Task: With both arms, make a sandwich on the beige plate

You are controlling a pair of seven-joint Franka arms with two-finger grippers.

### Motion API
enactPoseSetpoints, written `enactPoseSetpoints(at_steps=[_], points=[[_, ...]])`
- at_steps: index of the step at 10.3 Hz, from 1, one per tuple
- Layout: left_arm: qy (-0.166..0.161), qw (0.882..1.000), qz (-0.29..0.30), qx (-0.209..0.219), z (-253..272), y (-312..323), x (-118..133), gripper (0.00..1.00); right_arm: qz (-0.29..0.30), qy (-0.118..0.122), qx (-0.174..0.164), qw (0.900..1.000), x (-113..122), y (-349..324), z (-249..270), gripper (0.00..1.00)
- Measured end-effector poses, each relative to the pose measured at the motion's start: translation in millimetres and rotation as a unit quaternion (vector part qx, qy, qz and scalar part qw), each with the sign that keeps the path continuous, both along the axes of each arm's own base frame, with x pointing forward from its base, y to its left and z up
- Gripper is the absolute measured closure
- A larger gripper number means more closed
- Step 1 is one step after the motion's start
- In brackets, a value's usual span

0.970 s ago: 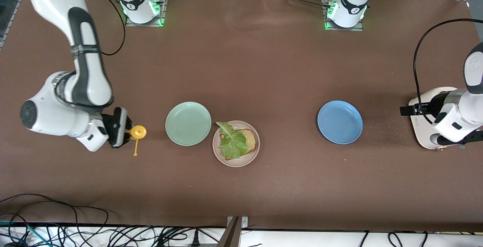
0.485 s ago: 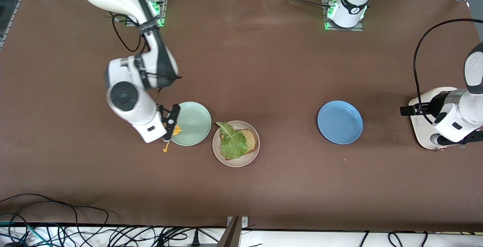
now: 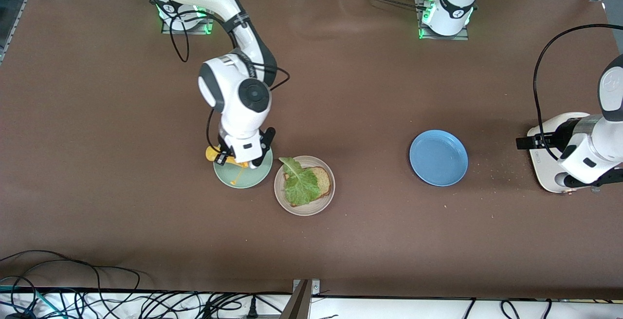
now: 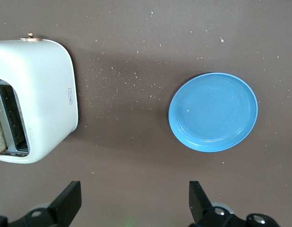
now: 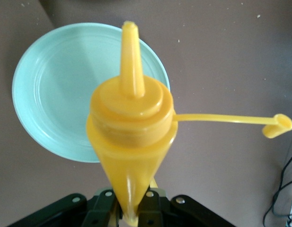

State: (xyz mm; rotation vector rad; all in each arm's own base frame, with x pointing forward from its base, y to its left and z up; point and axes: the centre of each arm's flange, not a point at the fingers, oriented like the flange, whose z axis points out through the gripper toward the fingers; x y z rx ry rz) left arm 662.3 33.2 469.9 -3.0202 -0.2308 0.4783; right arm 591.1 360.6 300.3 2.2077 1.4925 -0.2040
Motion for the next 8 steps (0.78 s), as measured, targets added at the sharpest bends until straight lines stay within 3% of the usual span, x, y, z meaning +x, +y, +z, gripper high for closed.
enactPoseSetpoints(at_steps=[3,5,8], points=[[0.000,1.000,0.000,0.000,0,0,0,0.00,0.003,-0.045,-0.067,0.997,-24,31,-30,0.85],[0.000,1.000,0.000,0.000,0,0,0,0.00,-0.009,-0.085,-0.126,0.988,-48,52,-61,0.85],[0.000,1.000,0.000,0.000,0,0,0,0.00,-0.009,-0.115,-0.166,0.979,-67,67,-85,0.85]])
